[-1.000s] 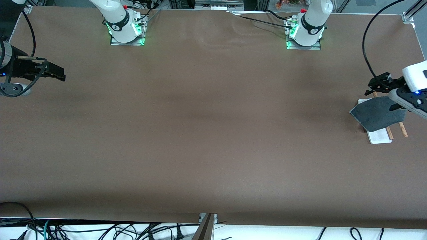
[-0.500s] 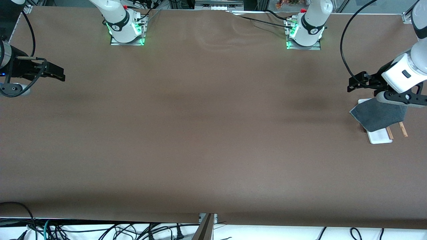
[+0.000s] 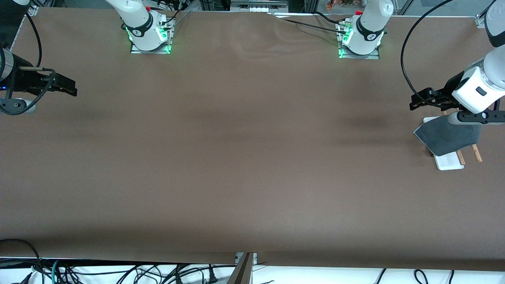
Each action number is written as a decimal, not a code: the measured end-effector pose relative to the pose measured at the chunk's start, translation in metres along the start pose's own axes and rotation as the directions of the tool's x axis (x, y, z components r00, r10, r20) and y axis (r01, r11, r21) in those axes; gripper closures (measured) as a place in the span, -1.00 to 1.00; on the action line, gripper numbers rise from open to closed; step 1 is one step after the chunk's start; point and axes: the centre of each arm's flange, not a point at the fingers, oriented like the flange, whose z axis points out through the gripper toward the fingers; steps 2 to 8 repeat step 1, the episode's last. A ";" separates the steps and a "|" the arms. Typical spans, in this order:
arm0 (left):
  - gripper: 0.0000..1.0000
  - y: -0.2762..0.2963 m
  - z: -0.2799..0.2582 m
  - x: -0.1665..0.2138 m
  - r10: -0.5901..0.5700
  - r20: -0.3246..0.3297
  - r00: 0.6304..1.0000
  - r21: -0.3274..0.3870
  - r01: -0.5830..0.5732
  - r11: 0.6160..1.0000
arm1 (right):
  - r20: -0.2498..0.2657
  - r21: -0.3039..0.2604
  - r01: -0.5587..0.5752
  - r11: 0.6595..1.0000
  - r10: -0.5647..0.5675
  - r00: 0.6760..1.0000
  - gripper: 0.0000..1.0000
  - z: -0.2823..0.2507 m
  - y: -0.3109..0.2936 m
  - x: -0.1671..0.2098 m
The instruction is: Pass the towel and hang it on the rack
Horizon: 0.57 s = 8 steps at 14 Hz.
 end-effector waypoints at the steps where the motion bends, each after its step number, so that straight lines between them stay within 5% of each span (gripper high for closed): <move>1: -1.00 -0.001 0.001 0.000 -0.002 0.001 1.000 0.000 0.002 1.000 | 0.000 0.000 0.000 1.000 0.000 1.000 -1.00 0.000 0.000 0.000; 8: -1.00 -0.001 0.001 0.000 -0.002 0.001 1.000 0.000 0.002 1.000 | 0.000 0.000 0.000 1.000 0.000 1.000 -1.00 0.000 0.000 0.000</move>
